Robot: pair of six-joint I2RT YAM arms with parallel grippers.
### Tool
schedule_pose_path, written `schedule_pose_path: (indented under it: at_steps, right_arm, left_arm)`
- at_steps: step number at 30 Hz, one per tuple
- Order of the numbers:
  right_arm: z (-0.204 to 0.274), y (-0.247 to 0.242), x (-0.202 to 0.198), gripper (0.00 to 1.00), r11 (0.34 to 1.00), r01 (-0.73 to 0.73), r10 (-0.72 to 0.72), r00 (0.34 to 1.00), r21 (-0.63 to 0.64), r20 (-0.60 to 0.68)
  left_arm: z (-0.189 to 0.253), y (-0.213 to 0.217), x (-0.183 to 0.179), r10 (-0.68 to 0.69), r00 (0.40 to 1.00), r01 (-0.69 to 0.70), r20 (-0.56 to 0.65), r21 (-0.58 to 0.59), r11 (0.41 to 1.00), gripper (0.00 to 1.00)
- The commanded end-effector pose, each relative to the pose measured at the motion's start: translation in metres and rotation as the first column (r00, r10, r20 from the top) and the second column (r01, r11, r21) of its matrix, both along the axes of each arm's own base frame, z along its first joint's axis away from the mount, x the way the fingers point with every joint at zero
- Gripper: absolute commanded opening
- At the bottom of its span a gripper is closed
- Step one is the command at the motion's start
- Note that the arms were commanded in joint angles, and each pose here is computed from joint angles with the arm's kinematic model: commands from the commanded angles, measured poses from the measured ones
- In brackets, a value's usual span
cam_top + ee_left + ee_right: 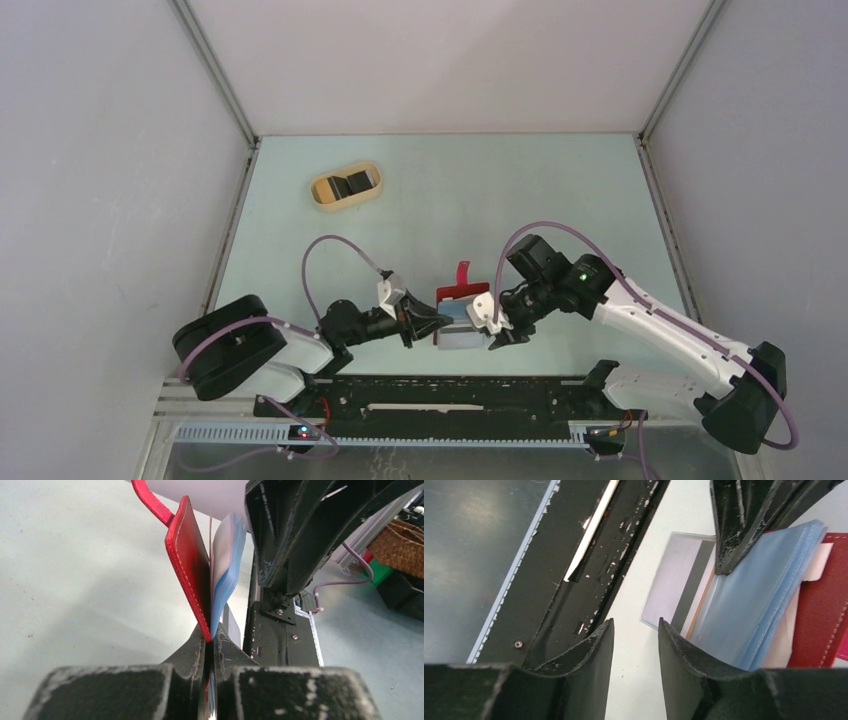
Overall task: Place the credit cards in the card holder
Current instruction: Open the card holder at the center of the board.
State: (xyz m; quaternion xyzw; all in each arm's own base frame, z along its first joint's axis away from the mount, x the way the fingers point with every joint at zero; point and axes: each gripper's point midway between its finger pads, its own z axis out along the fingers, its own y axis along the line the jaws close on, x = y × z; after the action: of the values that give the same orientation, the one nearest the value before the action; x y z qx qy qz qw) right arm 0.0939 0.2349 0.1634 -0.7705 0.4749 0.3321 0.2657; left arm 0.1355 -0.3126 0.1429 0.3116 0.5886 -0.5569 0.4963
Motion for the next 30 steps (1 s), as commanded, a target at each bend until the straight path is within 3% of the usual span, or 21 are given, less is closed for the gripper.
schedule_pose_path:
  at_steps: [1, 9, 19, 30]
  right_arm:
    - [0.01, 0.0, -0.01, 0.47, 0.999, -0.051, 0.05, 0.998, 0.008, 0.035]
    - [0.023, -0.006, -0.011, 0.49, 1.0, -0.018, 0.018, 0.999, 0.007, 0.051]
    - [0.03, -0.011, -0.005, 0.51, 0.999, 0.026, -0.028, 0.997, 0.03, 0.067]
    - [0.035, -0.013, -0.001, 0.51, 0.997, 0.055, -0.058, 0.996, 0.05, 0.071]
  left_arm:
    - [0.029, 0.007, -0.013, -0.013, 0.976, 0.028, 0.218, -0.066, 0.997, 0.0]
    - [0.038, 0.013, -0.018, -0.005, 0.962, 0.03, 0.272, -0.087, 0.996, 0.0]
    - [0.048, 0.008, -0.019, -0.021, 0.984, 0.044, 0.179, -0.129, 0.991, 0.0]
    - [0.047, 0.005, -0.005, -0.073, 0.994, 0.058, -0.085, -0.164, 0.985, 0.0]
